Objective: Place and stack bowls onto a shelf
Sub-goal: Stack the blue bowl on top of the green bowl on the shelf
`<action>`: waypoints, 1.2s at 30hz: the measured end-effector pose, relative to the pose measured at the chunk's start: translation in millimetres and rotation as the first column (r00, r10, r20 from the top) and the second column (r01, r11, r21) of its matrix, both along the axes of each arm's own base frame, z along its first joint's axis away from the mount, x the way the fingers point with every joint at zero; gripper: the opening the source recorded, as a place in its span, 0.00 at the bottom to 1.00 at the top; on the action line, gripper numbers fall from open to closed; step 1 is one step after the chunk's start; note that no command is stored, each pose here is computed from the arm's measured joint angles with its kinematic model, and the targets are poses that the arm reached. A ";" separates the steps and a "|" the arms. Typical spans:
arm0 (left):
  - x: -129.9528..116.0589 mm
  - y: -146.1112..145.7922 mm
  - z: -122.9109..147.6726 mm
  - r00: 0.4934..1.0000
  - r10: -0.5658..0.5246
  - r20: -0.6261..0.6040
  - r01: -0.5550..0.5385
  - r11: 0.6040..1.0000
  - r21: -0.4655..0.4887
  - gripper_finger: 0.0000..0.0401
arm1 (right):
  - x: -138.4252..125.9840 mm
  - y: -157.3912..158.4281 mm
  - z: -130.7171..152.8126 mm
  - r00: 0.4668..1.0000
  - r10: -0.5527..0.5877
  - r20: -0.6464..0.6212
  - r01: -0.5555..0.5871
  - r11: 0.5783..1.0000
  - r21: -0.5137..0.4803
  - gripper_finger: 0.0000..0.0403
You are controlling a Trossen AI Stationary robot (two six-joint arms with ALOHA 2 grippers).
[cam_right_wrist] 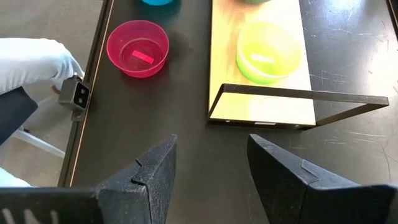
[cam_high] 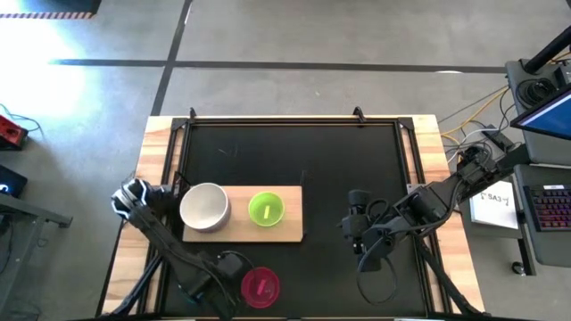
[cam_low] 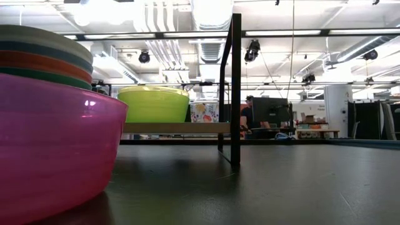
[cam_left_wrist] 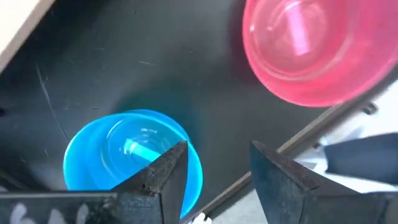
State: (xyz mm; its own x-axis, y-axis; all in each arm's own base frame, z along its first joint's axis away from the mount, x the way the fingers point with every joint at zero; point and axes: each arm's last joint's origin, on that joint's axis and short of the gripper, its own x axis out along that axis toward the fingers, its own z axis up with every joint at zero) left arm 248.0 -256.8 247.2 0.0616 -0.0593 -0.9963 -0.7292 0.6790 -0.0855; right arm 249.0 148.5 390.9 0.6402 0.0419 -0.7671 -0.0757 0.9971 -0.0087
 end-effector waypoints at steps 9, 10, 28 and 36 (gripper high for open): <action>6.3 -9.5 -30.5 0.993 0.056 -0.099 -0.053 0.998 0.034 0.38 | 0.0 0.1 0.0 1.000 -0.017 -0.001 0.017 1.000 0.015 0.46; 6.0 -10.2 -32.4 0.992 0.062 -0.108 -0.058 0.998 0.037 0.38 | 0.0 0.1 0.0 1.000 -0.017 -0.001 0.017 1.000 0.016 0.46; -5.7 -14.5 -50.9 0.967 0.202 -0.155 -0.190 0.978 0.091 0.38 | -2.6 6.8 -0.4 0.987 0.136 -0.087 -0.117 0.975 0.190 0.46; -9.0 -11.6 -73.5 0.964 0.220 -0.150 -0.211 0.975 0.076 0.36 | -2.6 6.8 -0.4 0.987 0.136 -0.088 -0.118 0.975 0.189 0.46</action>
